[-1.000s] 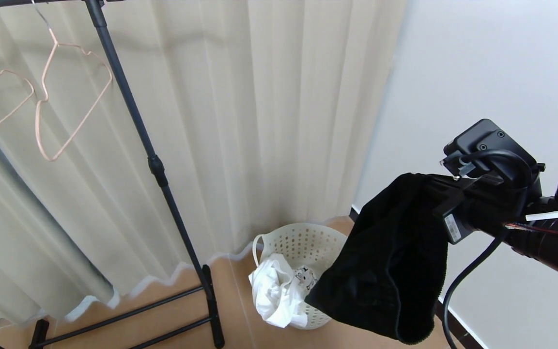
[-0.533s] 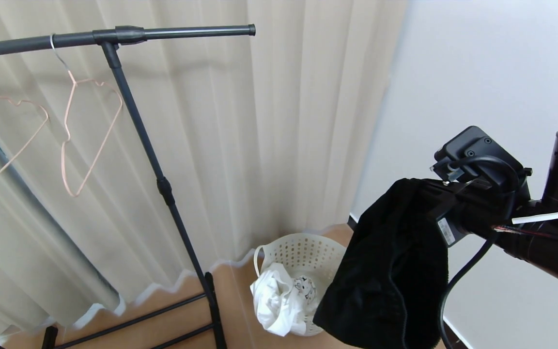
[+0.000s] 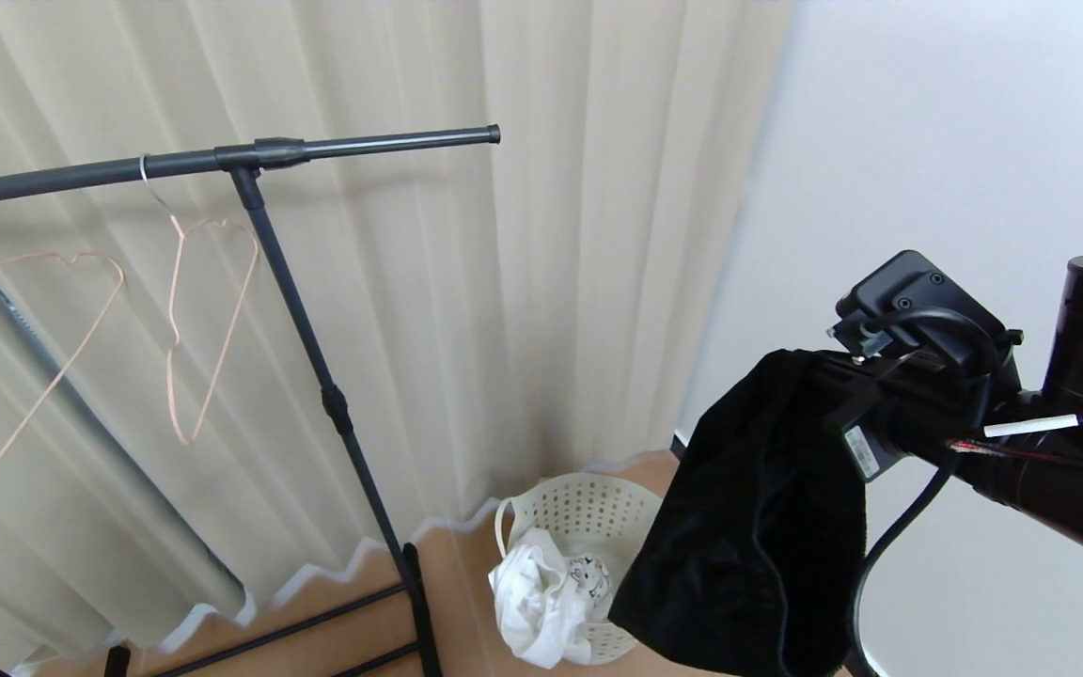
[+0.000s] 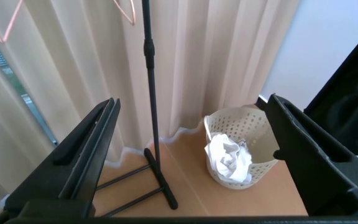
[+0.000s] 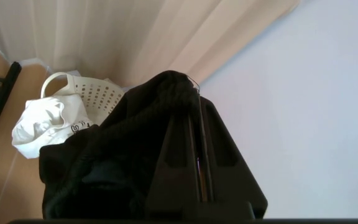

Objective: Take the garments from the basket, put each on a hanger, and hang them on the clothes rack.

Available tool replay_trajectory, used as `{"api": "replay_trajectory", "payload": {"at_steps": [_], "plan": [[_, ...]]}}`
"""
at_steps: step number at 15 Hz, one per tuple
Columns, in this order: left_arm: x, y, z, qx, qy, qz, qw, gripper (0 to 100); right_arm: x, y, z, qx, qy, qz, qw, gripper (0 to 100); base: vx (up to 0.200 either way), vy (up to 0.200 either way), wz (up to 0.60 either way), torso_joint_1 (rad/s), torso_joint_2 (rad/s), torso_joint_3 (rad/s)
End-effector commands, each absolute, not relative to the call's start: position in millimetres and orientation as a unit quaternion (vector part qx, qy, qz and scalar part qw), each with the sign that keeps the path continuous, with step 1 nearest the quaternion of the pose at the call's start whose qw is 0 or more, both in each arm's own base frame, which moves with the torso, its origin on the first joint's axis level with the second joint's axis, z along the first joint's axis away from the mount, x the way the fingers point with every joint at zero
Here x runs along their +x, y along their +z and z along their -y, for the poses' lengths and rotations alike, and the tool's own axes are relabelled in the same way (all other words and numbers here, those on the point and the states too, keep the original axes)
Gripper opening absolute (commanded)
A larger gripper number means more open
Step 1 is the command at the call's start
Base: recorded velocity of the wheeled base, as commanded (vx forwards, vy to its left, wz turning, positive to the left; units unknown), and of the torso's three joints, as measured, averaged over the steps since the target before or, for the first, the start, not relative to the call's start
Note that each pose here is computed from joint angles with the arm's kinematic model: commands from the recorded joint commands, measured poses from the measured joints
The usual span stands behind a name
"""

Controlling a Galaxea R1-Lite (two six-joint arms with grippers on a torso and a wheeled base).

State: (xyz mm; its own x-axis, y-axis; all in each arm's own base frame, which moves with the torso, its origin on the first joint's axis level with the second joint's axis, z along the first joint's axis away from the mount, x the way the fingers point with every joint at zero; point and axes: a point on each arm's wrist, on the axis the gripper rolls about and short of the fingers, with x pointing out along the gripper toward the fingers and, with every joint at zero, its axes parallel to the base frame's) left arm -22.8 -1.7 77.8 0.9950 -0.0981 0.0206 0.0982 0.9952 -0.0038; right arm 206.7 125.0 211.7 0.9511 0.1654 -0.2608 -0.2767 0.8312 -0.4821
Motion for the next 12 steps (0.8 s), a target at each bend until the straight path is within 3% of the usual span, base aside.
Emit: {"api": "replay_trajectory", "payload": {"at_steps": [1,12], "plan": [[-22.8,77.9,1.7,-0.002,-0.049,0.011,0.999,100,206.3,211.8,-124.8,-0.266,0.116,-0.104,0.951,0,0.0,0.0,0.0,0.251,-0.58,-0.33],[-22.8,78.0,1.6,-0.002,-0.048,0.011,0.999,100,204.5,209.9,-124.1,-0.275,0.118,-0.106,0.948,0,0.0,0.0,0.0,0.172,-0.39,-0.215]]}}
